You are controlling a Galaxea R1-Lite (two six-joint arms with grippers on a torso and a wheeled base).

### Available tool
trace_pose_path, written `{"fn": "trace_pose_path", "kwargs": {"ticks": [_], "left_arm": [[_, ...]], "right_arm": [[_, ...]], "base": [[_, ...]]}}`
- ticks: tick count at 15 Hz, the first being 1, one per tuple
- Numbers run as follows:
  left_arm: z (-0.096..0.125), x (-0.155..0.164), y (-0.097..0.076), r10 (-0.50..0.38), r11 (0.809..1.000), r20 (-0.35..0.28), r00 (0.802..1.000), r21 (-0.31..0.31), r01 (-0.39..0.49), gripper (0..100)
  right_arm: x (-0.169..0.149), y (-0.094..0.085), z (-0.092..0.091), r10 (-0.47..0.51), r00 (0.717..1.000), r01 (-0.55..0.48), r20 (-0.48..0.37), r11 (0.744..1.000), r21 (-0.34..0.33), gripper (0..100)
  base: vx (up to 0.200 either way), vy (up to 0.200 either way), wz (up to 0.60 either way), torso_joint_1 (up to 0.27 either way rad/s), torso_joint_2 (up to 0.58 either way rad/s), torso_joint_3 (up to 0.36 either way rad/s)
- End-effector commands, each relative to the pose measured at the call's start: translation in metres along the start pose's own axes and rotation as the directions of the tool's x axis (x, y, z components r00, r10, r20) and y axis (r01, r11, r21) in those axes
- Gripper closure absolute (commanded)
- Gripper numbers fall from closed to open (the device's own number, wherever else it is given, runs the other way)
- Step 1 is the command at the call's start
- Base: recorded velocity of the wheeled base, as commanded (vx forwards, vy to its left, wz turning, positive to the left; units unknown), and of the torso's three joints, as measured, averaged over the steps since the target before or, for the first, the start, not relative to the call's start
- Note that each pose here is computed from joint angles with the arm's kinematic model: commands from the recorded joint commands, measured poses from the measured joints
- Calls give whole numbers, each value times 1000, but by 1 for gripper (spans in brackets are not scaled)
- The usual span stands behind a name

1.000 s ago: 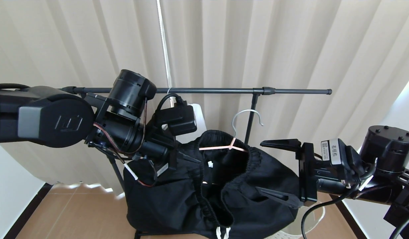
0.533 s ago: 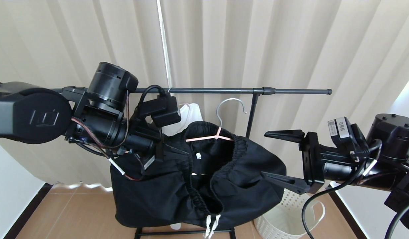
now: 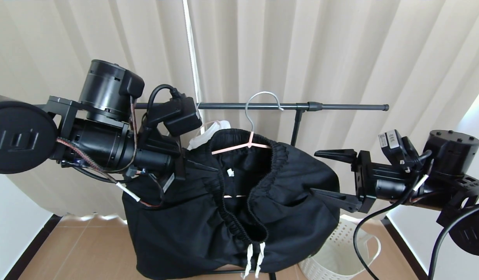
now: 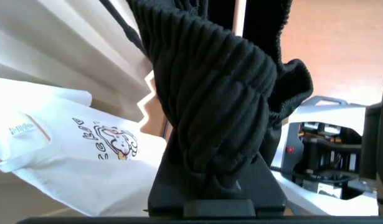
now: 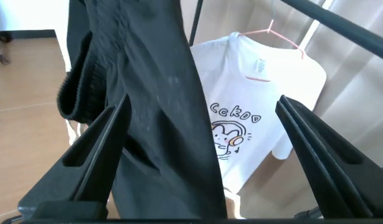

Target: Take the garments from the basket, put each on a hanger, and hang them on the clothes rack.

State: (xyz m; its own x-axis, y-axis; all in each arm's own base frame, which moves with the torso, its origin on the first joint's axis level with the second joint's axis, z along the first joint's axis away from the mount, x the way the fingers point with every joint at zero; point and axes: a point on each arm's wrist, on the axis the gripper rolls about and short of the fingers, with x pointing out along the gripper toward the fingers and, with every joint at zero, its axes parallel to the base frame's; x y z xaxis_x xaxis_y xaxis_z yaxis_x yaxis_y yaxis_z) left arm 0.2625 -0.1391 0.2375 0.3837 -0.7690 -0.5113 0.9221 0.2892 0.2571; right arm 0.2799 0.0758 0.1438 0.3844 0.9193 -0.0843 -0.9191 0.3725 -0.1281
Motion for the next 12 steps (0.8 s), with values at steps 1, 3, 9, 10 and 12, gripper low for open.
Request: {"fn": "trace_pose_path", "kwargs": {"ticks": [1, 3, 9, 10, 12], "left_arm": [[2, -6, -3, 11, 1000, 14, 1000, 1, -11, 100], [-1, -7, -6, 26, 1000, 31, 999, -11, -26, 100], [-5, -10, -12, 73, 996, 92, 993, -56, -68, 100], [-6, -9, -12, 75, 996, 95, 993, -63, -69, 100], [-7, -9, -13, 77, 995, 96, 992, -68, -70, 100]], "right_arm": [[-3, -4, -6, 3, 1000, -3, -7, 1000, 17, 0], [-6, -9, -13, 11, 1000, -11, -13, 999, 36, 0], [-7, -21, -33, -7, 999, 9, -44, 999, 43, 0], [-8, -24, -35, -14, 999, 16, -46, 999, 45, 0], [-7, -30, -43, -22, 998, 24, -58, 999, 35, 0]], "base": [[0, 0, 0, 0, 0, 0], [0, 0, 0, 0, 0, 0], [0, 0, 0, 0, 0, 0], [0, 0, 0, 0, 0, 0], [0, 0, 0, 0, 0, 0]]}}
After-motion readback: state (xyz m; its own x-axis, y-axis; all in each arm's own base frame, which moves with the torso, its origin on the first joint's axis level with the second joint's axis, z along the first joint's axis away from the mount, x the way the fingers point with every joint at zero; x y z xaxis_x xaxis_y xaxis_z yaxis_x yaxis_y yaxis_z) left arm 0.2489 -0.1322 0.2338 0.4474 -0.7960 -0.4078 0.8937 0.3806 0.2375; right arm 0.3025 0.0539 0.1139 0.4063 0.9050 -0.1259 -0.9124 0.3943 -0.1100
